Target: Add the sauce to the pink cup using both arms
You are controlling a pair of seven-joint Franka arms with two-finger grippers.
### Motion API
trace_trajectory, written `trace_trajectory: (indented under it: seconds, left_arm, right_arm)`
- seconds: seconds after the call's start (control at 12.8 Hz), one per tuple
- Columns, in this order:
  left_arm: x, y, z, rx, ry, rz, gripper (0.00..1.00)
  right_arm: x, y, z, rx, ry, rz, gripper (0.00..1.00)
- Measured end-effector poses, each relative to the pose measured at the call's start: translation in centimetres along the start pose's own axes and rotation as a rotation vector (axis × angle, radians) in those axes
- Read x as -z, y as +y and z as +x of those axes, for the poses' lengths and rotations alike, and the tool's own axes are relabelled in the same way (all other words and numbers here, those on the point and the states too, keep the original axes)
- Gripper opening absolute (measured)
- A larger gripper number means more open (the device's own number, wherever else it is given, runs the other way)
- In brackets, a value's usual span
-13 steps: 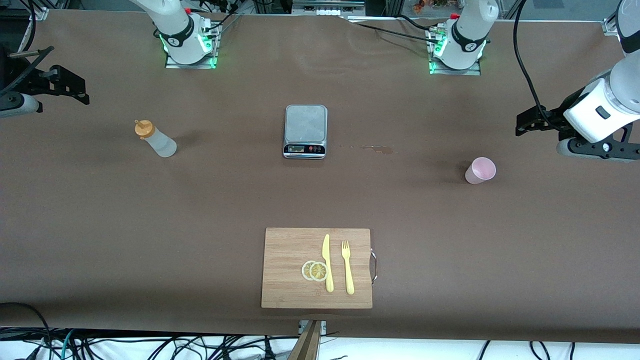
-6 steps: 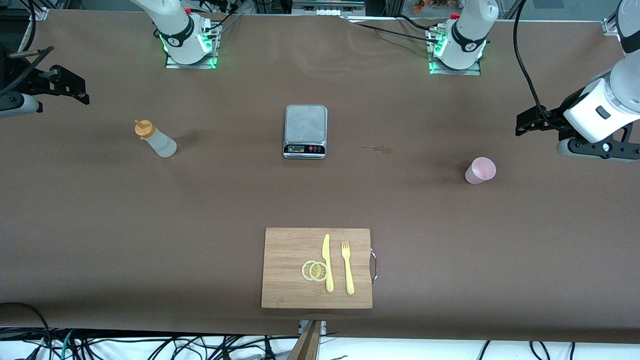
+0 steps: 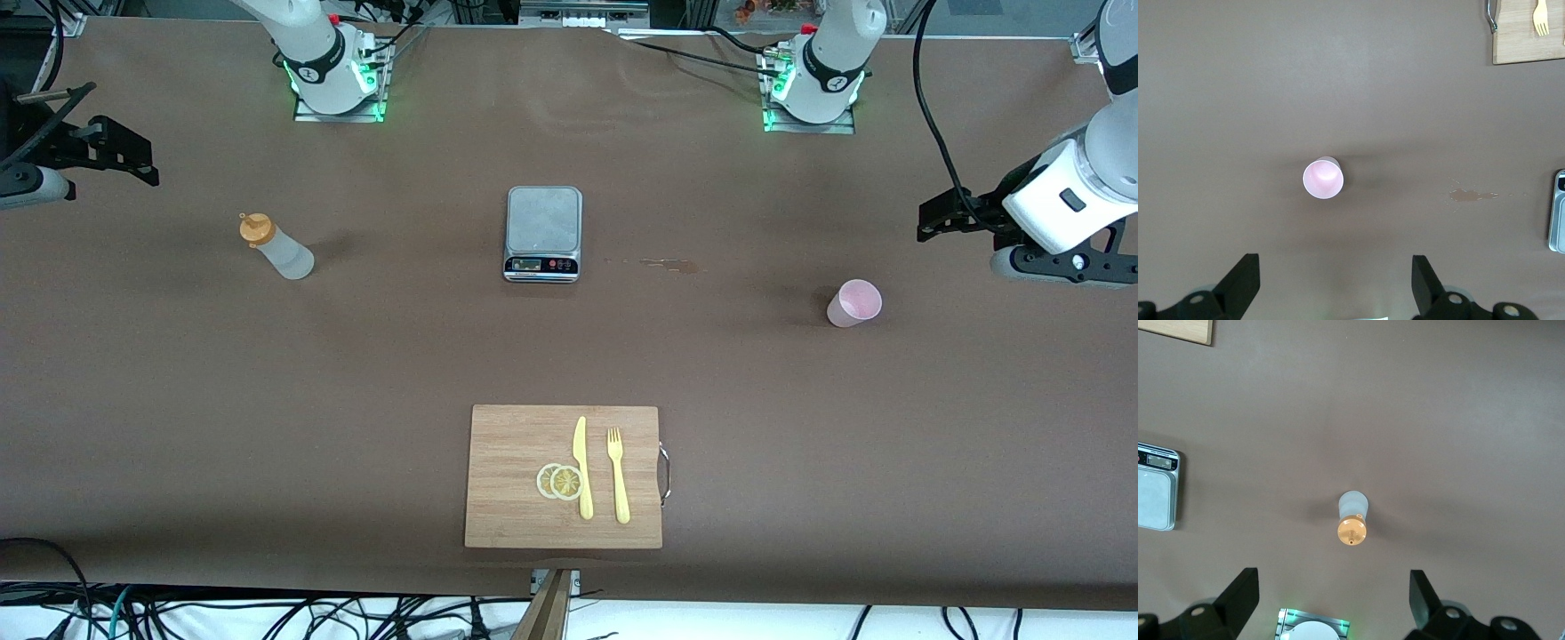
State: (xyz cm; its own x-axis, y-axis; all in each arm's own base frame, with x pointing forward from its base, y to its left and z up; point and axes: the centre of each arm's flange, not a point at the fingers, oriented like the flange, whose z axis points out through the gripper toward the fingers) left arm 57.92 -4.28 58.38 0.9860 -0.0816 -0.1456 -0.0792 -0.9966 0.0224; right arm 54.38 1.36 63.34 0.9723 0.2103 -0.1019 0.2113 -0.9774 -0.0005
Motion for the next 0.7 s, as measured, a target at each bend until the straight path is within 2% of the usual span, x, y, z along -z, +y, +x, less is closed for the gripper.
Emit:
trace_trajectory:
  seconds: [0.47,0.7]
  left_arm:
    - [-0.6,-0.4,0.4,0.007,-0.012,-0.001,1.0]
    - [-3.7,-1.2,2.1,0.02,-0.066,-0.003,1.0]
  right_arm:
    - [0.0,0.0,0.0,0.0,0.0,0.0,1.0]
    - [0.0,0.0,0.0,0.0,0.0,0.0,1.0]
